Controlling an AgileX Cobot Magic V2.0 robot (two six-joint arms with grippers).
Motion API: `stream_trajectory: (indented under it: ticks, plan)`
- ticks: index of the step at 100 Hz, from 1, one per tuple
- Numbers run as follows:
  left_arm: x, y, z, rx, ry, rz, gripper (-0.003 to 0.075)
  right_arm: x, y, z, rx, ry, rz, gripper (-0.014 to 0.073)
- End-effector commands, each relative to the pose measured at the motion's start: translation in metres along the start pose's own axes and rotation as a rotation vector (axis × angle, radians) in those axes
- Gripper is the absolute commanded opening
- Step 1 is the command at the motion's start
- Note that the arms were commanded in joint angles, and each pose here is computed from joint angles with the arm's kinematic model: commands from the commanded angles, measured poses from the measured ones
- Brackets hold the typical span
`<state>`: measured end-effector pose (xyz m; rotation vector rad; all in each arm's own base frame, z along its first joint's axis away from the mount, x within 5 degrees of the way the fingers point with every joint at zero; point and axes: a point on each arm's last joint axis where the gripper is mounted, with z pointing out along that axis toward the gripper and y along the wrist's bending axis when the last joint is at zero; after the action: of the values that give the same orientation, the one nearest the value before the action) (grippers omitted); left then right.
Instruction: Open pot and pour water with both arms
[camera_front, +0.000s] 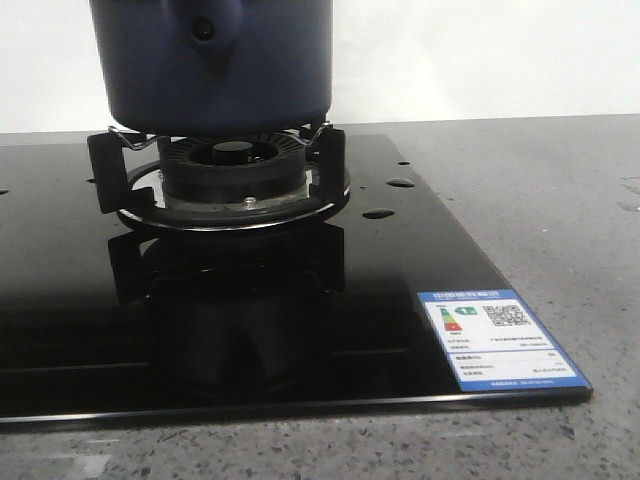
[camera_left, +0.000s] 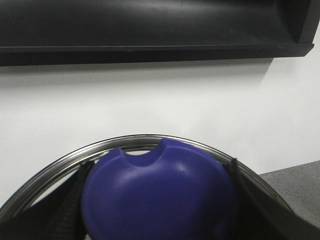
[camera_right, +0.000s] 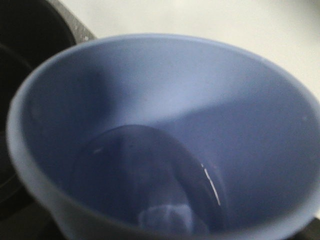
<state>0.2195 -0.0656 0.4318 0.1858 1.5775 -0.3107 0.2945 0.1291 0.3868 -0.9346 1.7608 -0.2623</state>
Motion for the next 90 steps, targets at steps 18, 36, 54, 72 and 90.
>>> stream_trajectory:
  ticks: [18, 36, 54, 72, 90]
  plan:
    - [-0.028, 0.001, -0.012, -0.027, -0.166, -0.001, 0.0335, -0.052, -0.007, 0.012, 0.089, -0.06, -0.215, 0.0235]
    - [-0.028, 0.001, -0.012, -0.027, -0.166, -0.001, 0.0335, -0.061, 0.003, 0.026, 0.148, -0.05, -0.425, 0.0235]
    - [-0.027, 0.001, -0.012, -0.026, -0.162, -0.001, 0.0335, -0.061, 0.008, 0.037, 0.195, -0.03, -0.576, 0.0235]
    - [-0.027, 0.001, -0.012, -0.026, -0.162, -0.001, 0.0335, -0.061, 0.007, 0.044, 0.248, -0.008, -0.709, 0.0235]
    - [-0.027, 0.001, -0.012, -0.026, -0.162, -0.001, 0.0335, -0.066, 0.006, 0.045, 0.304, -0.035, -0.837, 0.0235]
